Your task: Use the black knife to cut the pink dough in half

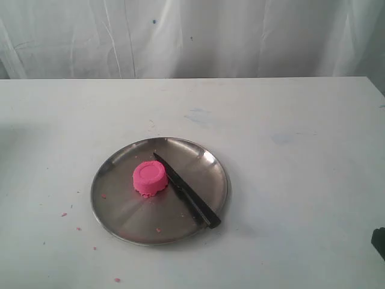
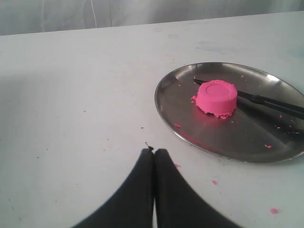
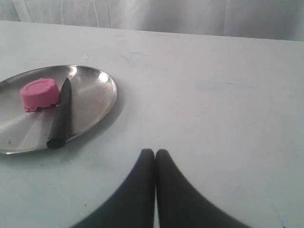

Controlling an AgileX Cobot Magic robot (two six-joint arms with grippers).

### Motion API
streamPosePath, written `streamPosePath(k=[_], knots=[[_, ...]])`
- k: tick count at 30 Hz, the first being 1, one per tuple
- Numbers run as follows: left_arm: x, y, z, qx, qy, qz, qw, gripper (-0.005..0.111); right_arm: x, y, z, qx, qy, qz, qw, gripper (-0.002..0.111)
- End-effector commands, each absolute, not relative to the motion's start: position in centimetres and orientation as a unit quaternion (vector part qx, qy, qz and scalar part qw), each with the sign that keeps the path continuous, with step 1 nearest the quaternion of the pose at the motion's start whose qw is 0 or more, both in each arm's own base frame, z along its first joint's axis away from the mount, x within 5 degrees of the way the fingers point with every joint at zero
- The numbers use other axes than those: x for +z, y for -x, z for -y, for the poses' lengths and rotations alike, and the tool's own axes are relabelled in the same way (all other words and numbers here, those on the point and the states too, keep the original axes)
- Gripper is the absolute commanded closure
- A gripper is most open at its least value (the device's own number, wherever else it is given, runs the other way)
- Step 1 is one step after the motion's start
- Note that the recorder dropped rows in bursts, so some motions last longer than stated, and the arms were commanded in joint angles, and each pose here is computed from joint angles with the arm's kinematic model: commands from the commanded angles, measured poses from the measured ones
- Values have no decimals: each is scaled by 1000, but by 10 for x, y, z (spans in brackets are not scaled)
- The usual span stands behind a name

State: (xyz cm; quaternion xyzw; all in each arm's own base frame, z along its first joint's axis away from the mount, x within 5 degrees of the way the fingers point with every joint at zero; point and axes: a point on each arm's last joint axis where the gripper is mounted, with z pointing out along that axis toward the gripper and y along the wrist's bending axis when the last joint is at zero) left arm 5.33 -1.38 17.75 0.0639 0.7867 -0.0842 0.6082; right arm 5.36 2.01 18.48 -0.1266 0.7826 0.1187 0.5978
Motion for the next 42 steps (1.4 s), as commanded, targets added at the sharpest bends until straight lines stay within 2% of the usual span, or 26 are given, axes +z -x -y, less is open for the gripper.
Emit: streamPosePath(k=[1, 3, 4, 5, 7, 12, 15, 19, 26, 32, 35, 38, 42], knots=[[176, -53, 14, -88, -61, -787, 608, 107, 182, -53, -19, 117, 122, -787, 593, 108], [176, -53, 14, -88, -61, -787, 608, 107, 183, -53, -21, 134, 109, -785, 595, 108], [176, -53, 14, -88, -61, -787, 608, 107, 187, -53, -23, 184, 70, -778, 596, 108], [176, -53, 14, -88, -61, -787, 608, 107, 202, -51, -26, 250, 20, -761, 599, 108], [176, -53, 14, -88, -61, -787, 608, 107, 237, -43, -29, 320, -6, -739, 593, 108], [176, -53, 14, -88, -61, -787, 608, 107, 280, -29, -30, 375, -20, -730, 572, 108], [176, -53, 14, -88, -61, -787, 608, 107, 294, -22, -35, 397, -15, -757, 519, 108], [176, -53, 14, -88, -61, -787, 608, 107, 305, -27, -40, 409, -17, -768, 492, 108], [176, -53, 14, -88, -61, -787, 608, 107, 339, -56, -58, 364, 72, -814, 447, 108], [176, -53, 14, -88, -61, -787, 608, 107, 350, -125, -88, 302, 168, -872, 346, 108], [176, -53, 14, -88, -61, -787, 608, 107, 346, -160, -105, 301, 203, -880, 307, 108], [176, -53, 14, -88, -61, -787, 608, 107, 332, -194, -120, 346, 219, -876, 254, 108], [176, -53, 14, -88, -61, -787, 608, 107, 297, -236, -112, 360, 190, -889, 210, 103]])
